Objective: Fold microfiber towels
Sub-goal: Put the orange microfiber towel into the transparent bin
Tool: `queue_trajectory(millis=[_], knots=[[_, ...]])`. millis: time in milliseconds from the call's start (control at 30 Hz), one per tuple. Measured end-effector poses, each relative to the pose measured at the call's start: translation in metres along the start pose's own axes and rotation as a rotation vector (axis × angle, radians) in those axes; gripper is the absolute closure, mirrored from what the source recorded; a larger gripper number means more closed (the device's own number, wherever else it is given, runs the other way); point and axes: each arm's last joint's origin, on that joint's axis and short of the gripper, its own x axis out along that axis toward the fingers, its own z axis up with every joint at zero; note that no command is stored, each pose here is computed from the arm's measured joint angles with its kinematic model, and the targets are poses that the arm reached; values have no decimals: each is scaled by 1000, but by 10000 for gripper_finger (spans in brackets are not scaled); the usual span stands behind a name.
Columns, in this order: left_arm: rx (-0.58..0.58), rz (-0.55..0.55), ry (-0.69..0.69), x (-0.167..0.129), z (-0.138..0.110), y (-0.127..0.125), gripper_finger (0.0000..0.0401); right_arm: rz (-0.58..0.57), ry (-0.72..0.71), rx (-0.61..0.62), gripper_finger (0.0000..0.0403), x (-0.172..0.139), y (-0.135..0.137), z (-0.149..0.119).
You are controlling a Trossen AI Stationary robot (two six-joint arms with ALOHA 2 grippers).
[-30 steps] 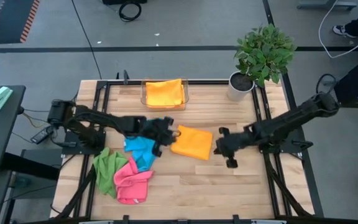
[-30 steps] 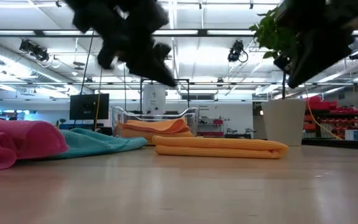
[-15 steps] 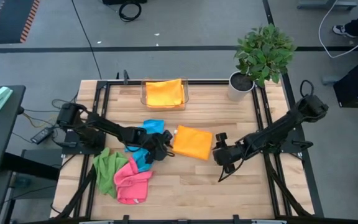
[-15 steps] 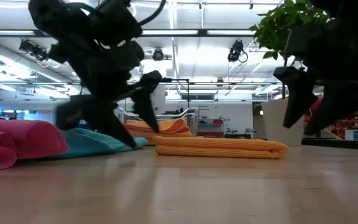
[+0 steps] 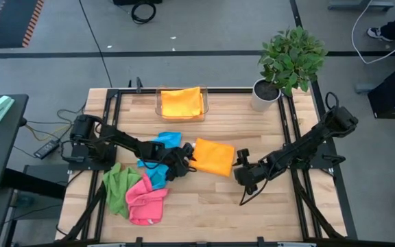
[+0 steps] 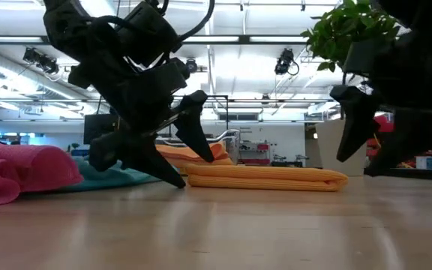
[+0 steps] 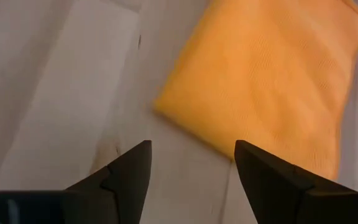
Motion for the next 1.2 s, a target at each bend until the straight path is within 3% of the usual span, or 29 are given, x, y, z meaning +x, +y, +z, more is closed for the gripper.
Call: queue_trajectory(millis=[500,833,1000,1200], knots=[[-44,18,-4,7,-5,2,160,-50,-38,-80,163,25,11,2],[-58,30,10,8,-10,5,220,-79,-41,-79,174,25,9,1],[-83,38,24,9,-13,8,253,-87,-43,-73,218,26,9,1],[-83,33,31,9,-14,7,312,-84,-55,0,325,26,9,2]])
